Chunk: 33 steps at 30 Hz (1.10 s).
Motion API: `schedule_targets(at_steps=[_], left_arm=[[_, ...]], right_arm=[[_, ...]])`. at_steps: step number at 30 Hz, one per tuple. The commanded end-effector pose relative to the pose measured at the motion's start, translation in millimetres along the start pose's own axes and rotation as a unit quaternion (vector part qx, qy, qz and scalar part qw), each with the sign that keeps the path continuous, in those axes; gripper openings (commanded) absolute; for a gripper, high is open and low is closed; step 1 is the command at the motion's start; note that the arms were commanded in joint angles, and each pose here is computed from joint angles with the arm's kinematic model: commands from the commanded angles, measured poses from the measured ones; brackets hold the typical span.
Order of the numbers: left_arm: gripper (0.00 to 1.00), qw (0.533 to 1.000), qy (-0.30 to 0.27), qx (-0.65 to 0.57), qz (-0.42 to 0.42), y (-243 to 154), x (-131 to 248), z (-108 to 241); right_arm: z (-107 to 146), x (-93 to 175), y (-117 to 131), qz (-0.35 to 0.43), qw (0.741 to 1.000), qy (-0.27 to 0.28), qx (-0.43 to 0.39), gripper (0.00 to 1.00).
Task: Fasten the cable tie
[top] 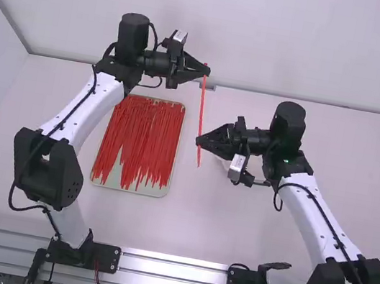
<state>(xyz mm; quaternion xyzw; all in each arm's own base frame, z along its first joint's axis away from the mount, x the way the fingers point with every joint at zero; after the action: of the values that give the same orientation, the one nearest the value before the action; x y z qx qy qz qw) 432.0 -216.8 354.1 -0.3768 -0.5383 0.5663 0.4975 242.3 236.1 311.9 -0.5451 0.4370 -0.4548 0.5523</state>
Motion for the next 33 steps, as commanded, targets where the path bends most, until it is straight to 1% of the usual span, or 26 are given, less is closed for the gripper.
schedule_targets(at_steps=[1,7,11,15,16,19,21,23,24,28,30,32,33], left_arm=[[0.02,1.000,0.010,-0.013,0.002,-2,-4,8],[0.02,0.999,0.011,-0.040,0.001,-2,-4,8],[0.02,0.996,0.010,-0.084,0.001,-2,-4,8],[0.02,0.986,0.010,-0.168,0.001,-1,-4,8],[0.02,0.979,0.012,-0.202,0.000,0,-4,9],[0.02,0.967,0.021,-0.255,-0.002,5,-4,11],[0.02,0.953,0.036,-0.299,0.004,8,-4,17],[0.02,0.947,0.042,-0.319,0.003,12,-4,18],[0.02,0.937,0.045,-0.346,0.004,15,-6,20],[0.02,0.912,0.054,-0.407,0.007,25,-13,24],[0.02,0.905,0.053,-0.421,0.012,27,-15,23],[0.02,0.904,0.053,-0.425,0.014,28,-16,23],[0.02,0.901,0.054,-0.431,0.017,27,-17,25]], right_arm=[[-4,1,-1,0.002,1.000,-0.007,0.001,0.00],[-4,1,-1,0.002,1.000,-0.006,-0.009,0.00],[-3,2,-2,0.002,0.998,-0.004,-0.056,0.00],[-5,-1,-2,0.001,0.990,-0.009,-0.139,0.00],[-5,-2,-2,0.000,0.985,-0.011,-0.170,0.00],[-8,-2,-3,-0.001,0.970,-0.019,-0.244,0.00],[-8,-1,-3,-0.002,0.949,-0.019,-0.315,0.00],[-7,0,-2,-0.002,0.932,-0.016,-0.362,0.00],[-5,2,-3,-0.001,0.918,-0.012,-0.397,0.00],[3,9,-4,0.007,0.897,0.010,-0.441,0.00],[11,10,-5,0.016,0.889,0.033,-0.457,0.00],[12,9,-9,0.018,0.887,0.033,-0.460,0.00],[11,6,-15,0.020,0.883,0.027,-0.469,0.00]])
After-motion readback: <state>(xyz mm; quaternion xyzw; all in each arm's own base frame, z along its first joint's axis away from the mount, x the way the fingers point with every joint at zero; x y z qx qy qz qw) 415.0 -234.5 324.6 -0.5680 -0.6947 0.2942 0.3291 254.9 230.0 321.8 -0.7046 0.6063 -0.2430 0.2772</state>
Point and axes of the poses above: each hand's point on the last joint's axis, 136 mm out from that joint toward the fingers, its own x axis back along the fingers, its own y axis along the line the jaws close on, z = x × y, the point moved 1 cm from there along x, back along the fingers, and after that the axes turned 13 degrees about x, right-handed, at the moved point
